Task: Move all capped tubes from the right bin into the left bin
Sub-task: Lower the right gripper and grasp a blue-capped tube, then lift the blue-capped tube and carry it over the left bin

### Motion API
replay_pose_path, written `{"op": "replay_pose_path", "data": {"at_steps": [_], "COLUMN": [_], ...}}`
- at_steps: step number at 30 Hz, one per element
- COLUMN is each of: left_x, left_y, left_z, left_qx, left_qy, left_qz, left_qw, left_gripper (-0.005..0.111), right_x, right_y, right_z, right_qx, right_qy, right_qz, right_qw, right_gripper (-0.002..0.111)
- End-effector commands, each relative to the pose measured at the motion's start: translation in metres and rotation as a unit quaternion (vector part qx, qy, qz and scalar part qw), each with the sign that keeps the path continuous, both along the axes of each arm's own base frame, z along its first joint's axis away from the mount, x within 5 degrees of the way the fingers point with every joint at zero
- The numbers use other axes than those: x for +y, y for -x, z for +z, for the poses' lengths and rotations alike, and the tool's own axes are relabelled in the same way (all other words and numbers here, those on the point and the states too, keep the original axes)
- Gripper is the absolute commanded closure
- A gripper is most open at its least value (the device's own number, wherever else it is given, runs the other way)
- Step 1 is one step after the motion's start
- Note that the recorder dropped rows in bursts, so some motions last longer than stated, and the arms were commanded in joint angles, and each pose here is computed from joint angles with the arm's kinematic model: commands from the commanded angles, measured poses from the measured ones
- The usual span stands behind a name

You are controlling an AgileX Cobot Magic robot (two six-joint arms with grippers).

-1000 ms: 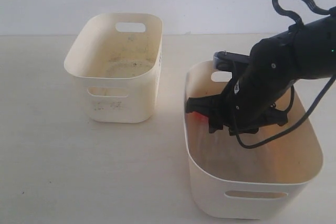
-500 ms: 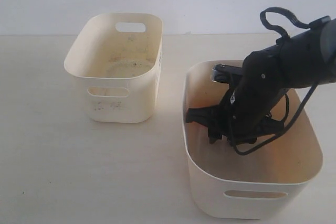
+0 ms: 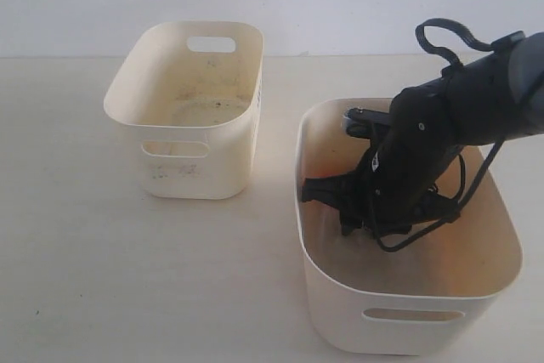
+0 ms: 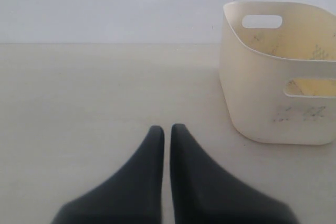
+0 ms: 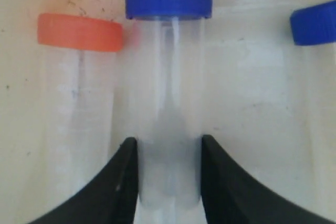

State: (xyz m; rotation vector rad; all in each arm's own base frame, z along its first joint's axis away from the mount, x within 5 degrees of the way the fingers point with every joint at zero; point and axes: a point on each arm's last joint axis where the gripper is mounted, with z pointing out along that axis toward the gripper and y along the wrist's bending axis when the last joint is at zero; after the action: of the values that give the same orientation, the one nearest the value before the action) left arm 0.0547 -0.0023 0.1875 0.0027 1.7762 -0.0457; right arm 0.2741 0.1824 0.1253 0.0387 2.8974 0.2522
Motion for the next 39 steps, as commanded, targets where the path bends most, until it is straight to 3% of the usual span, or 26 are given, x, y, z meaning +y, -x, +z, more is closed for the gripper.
{"op": "replay_pose_path", "data": {"at_steps": [1, 6, 12, 19, 27, 34, 39], "left_x": [0.0, 0.0, 0.0, 0.0, 0.0, 0.0, 0.0], "left_y": [0.0, 0.0, 0.0, 0.0, 0.0, 0.0, 0.0], "left_z": [-0.001, -0.001, -0.001, -0.001, -0.001, -0.001, -0.001], "left_qx": [0.001, 0.001, 0.001, 0.001, 0.001, 0.001, 0.001], "left_qy": [0.005, 0.005, 0.005, 0.005, 0.005, 0.005, 0.005], "left_qz": [-0.001, -0.001, -0.001, -0.001, -0.001, -0.001, -0.001], "left_qw": [1.0, 1.0, 1.0, 1.0, 1.0, 1.0, 1.0], "left_gripper": [0.103, 0.103, 0.103, 0.103, 0.103, 0.103, 0.103], "right_x": [0.001, -0.002, -0.007, -0.023, -0.017, 0.024, 0.1], "right_y": [0.002, 0.006, 0.012, 0.027, 0.025, -0.011, -0.042], "right_z": [-0.008, 0.001, 0.051, 0.115, 0.177, 0.201, 0.18], "right_qx": [0.018, 0.023, -0.033, -0.133, -0.257, -0.274, -0.262], "right_qy": [0.005, 0.01, -0.015, -0.019, -0.093, -0.184, -0.204], "right_qz": [-0.005, 0.001, 0.01, 0.058, 0.082, 0.099, 0.157], "right_qw": [1.0, 1.0, 0.999, 0.989, 0.958, 0.939, 0.93], "right_gripper": [0.108, 0.108, 0.108, 0.108, 0.108, 0.108, 0.108]}}
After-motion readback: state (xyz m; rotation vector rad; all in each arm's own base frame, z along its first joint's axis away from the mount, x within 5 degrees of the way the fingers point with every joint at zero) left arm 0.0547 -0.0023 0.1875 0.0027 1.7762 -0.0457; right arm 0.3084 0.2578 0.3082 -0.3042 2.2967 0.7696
